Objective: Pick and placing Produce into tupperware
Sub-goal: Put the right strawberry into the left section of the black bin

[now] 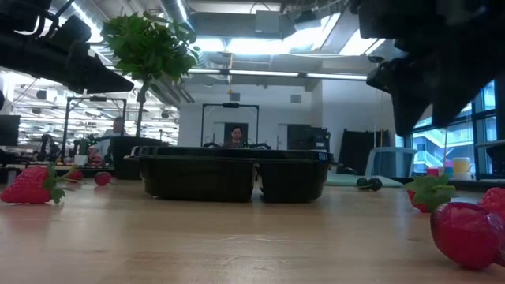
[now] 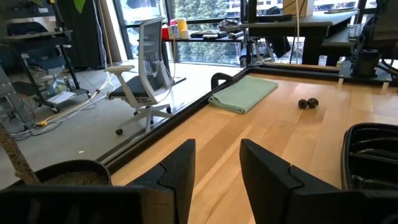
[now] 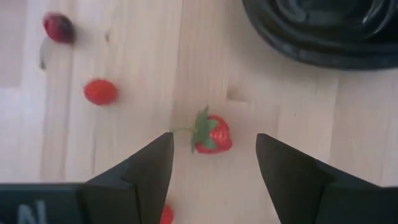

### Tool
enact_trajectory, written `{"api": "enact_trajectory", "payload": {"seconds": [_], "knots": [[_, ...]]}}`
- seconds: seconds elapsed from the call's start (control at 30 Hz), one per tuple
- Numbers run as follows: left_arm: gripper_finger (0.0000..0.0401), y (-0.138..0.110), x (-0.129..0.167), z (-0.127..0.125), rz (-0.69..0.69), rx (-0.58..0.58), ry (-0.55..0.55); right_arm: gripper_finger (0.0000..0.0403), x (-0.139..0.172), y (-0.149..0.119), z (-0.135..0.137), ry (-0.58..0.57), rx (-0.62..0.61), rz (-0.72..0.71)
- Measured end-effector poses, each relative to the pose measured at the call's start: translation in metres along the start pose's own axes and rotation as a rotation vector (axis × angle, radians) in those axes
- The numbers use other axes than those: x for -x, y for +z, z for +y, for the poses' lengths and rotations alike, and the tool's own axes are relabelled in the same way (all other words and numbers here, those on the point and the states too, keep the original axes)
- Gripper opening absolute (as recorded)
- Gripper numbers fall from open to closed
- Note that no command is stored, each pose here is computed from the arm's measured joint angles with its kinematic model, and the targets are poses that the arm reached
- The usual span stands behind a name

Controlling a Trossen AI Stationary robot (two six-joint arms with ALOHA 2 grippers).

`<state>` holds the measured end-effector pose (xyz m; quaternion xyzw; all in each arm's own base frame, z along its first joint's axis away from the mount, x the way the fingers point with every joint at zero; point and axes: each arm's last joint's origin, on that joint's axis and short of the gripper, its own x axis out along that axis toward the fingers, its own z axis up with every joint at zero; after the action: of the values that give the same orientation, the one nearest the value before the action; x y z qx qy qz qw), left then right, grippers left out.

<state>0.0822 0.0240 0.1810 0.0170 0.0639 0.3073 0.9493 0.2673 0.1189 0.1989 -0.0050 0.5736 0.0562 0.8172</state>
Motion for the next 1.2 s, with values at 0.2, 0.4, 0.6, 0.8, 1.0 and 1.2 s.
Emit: {"api": "enact_trajectory", "payload": {"seconds": [0.2,0.4,0.6,0.8,1.0,1.2], "knots": [[0.012,0.0,0.0,0.0,0.0,0.0,0.0,0.023,-0.013,-0.005,-0.001,-0.018,0.023,0.046],[0.012,0.0,0.0,0.0,0.0,0.0,0.0,0.023,-0.03,-0.007,0.0,-0.03,0.12,0.097],[0.012,0.0,0.0,0.0,0.0,0.0,0.0,0.023,-0.046,-0.009,0.0,-0.036,0.227,0.148],[0.012,0.0,0.0,0.0,0.0,0.0,0.0,0.023,-0.053,-0.007,0.001,-0.032,0.265,0.144],[0.012,0.0,0.0,0.0,0.0,0.0,0.0,0.023,-0.061,-0.005,0.002,-0.024,0.317,0.122],[0.012,0.0,0.0,0.0,0.0,-0.001,0.0,0.0227,-0.067,-0.005,0.002,-0.023,0.312,0.139]]}}
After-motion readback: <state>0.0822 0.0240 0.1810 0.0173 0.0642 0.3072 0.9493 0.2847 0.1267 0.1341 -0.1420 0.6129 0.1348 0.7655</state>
